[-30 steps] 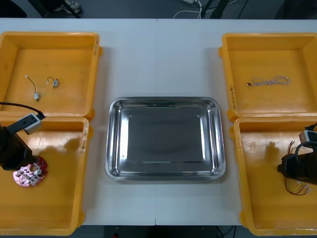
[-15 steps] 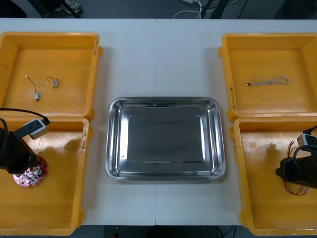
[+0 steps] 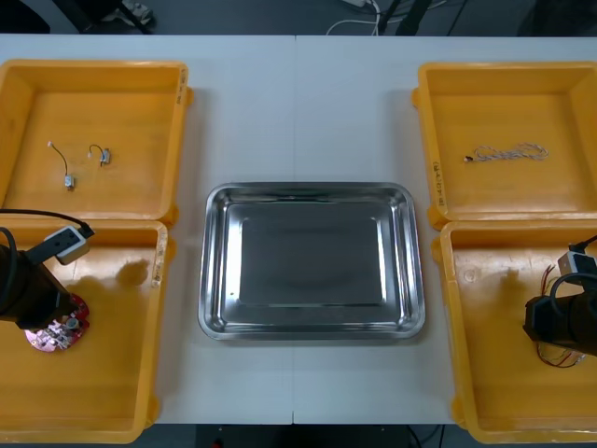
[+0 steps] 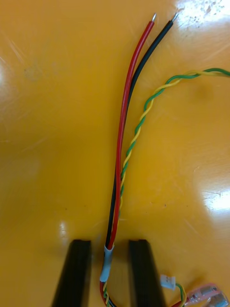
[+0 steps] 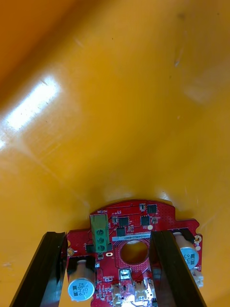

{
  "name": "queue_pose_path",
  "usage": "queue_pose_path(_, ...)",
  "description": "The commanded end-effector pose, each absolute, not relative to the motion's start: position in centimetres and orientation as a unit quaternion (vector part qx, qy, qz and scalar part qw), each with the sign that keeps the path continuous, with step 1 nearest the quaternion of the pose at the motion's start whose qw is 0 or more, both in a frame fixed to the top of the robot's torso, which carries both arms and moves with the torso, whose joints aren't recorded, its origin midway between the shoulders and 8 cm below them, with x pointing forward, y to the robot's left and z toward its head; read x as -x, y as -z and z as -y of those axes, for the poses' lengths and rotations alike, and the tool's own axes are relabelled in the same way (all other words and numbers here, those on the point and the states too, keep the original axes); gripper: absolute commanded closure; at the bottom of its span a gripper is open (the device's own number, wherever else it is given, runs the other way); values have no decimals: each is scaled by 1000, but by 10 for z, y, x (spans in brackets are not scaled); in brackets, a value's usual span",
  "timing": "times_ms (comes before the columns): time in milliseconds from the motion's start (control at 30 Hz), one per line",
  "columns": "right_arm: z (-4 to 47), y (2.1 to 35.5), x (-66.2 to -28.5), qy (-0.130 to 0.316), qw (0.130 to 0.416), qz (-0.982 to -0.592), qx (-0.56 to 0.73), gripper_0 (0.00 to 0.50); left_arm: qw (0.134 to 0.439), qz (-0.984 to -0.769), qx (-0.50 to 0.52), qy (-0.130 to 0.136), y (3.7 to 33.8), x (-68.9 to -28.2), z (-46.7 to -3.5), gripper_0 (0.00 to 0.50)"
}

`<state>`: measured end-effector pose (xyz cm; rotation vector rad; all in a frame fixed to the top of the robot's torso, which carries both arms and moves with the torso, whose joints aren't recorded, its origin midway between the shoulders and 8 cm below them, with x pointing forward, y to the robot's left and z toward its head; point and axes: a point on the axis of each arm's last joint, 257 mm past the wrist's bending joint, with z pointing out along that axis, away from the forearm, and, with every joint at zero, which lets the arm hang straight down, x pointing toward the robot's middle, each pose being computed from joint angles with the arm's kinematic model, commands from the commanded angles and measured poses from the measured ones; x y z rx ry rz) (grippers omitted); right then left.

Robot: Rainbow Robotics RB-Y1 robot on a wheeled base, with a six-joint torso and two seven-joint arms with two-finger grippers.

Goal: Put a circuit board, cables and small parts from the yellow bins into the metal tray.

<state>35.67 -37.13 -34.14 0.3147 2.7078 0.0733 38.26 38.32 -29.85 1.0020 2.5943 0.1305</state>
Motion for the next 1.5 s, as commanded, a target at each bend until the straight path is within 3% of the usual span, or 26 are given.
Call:
queue_pose_path(33,368,350,-348,-25,199,-975,-99,500,160,-899,-401,-74,302,-376,-405,0)
queue_pose_path(500,368,331,-369,-24,227,-970,-87,500,165,-898,-400,-75,304,-378,-405,0)
queue_pose_path(767,367,307,-379,-18,223,-972,-74,500,165,-898,-401,-74,306,-378,-404,69)
queue_pose_path(833,368,301,-377,-15,221,-973,-71,500,165,-898,-401,-75,307,-378,-404,162)
queue_pose_path(867,368,297,-377,-12,220,-973,-66,500,165,-897,-403,-76,309,-378,-404,285)
queue_pose_path(900,369,294,-376,-9,221,-973,-64,500,168,-897,-403,-74,309,-379,-402,448)
queue_pose_path(933,369,292,-376,-8,221,-973,-63,500,168,-897,-403,-75,310,-379,-402,497)
queue_pose_path(1233,368,271,-370,-19,212,-975,-58,500,171,-896,-403,-72,311,-380,-399,500)
queue_pose_path(1500,371,229,-366,-9,220,-974,-51,500,173,-896,-403,-74,306,-383,-400,500)
